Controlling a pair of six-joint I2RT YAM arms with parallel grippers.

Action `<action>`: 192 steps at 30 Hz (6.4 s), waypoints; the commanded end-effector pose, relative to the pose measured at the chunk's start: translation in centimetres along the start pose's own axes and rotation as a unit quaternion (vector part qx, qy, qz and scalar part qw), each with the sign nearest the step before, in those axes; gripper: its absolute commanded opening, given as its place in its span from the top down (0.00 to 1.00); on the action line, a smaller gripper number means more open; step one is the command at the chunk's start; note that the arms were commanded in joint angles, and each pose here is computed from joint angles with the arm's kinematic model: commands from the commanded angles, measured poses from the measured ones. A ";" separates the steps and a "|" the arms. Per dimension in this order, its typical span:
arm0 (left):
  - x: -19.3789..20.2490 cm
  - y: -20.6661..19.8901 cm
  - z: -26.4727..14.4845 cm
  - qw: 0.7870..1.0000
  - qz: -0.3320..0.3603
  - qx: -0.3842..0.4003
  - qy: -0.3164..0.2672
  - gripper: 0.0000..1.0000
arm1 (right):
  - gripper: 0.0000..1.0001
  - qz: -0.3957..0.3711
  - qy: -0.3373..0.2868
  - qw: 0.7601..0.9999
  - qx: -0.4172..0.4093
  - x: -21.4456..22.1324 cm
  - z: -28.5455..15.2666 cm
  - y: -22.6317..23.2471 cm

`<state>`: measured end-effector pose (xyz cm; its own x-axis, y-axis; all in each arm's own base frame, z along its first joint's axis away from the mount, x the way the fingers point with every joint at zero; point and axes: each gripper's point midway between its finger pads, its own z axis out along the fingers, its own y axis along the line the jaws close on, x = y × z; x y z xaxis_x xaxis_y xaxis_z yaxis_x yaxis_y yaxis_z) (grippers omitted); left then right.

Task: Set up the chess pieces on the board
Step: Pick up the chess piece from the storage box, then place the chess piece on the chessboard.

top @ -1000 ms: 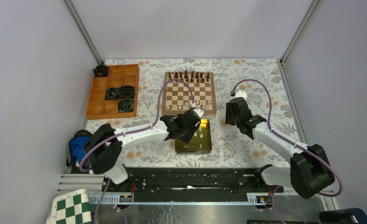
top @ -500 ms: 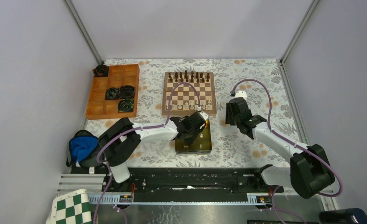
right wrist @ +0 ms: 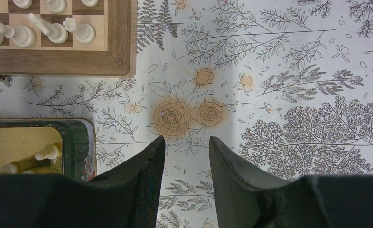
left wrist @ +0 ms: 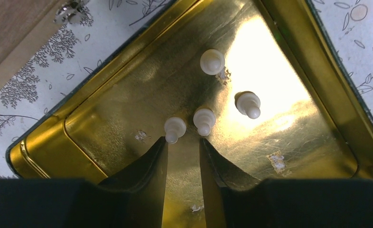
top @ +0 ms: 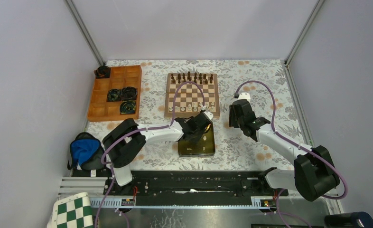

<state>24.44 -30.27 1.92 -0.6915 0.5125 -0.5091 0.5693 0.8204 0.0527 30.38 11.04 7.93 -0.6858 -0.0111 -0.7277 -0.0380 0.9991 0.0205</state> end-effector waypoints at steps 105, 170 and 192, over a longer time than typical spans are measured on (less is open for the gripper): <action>-13.4 18.8 -7.3 0.948 -0.270 -0.145 -0.085 1.00 | 0.54 0.013 -0.027 1.000 -0.009 -2.0 -0.7 0.2; -8.6 22.6 3.4 0.939 -0.319 -0.124 0.015 1.00 | 0.54 0.001 -0.015 1.000 -0.005 -1.6 0.0 0.2; -8.4 22.8 3.0 0.937 -0.323 -0.128 0.012 0.76 | 0.54 0.002 -0.016 1.000 -0.007 -1.7 -0.1 0.3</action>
<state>44.01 -17.05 4.62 -0.8818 -0.0824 -0.4644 -0.0727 0.9966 -0.0387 30.48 10.93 7.84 -0.6883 -0.0173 -0.7252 -0.0399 0.9991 0.0141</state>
